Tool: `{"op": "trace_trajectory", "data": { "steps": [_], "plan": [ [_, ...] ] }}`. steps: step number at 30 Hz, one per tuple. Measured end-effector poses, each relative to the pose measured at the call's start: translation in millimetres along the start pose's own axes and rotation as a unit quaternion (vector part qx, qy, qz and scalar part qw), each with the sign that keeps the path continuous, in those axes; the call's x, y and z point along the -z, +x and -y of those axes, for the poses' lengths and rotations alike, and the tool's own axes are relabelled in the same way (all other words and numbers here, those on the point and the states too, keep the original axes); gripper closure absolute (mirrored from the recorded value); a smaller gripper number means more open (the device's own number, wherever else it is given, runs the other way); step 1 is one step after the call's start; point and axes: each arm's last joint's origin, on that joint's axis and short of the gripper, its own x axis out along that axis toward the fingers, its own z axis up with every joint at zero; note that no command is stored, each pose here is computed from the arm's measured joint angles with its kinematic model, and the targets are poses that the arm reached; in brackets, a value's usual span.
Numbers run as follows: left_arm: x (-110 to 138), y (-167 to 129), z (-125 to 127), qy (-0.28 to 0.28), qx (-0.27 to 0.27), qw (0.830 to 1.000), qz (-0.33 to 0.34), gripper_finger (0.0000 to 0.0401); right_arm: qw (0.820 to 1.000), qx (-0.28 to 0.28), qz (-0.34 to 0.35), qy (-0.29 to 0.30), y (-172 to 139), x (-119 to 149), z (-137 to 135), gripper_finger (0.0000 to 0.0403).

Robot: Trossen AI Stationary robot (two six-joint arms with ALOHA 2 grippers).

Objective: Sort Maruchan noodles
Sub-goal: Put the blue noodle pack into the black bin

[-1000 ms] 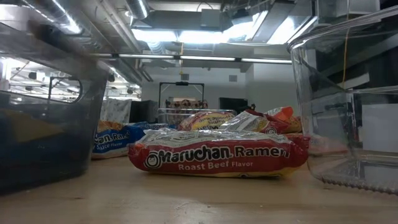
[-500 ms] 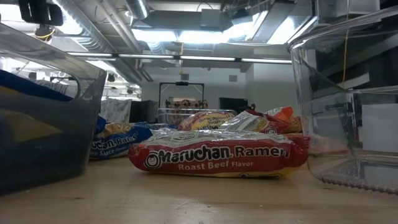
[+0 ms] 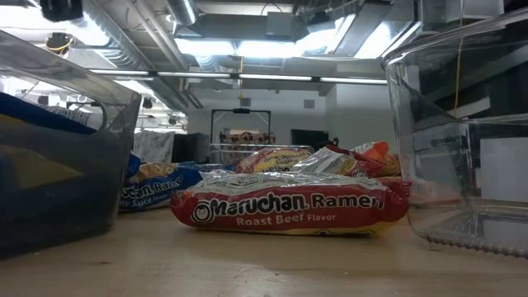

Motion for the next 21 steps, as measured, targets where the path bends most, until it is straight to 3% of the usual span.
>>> {"op": "trace_trajectory", "data": {
  "steps": [4,9,21],
  "plan": [
    [2.2,-0.8,-8.8,0.019,-0.087,0.995,-0.044,0.0291,1.000,-0.028,-0.007,0.009,3.3,-0.4,5.9,0.0134],
    [14.5,9.6,-17.2,0.028,-0.104,0.988,-0.109,0.0259,0.999,-0.028,-0.013,0.017,6.5,-0.5,13.5,0.0134],
    [46.0,41.4,-49.6,0.021,-0.166,0.971,-0.171,0.0145,0.999,-0.033,-0.024,0.023,10.0,0.6,21.7,0.0134]
  ]
}}
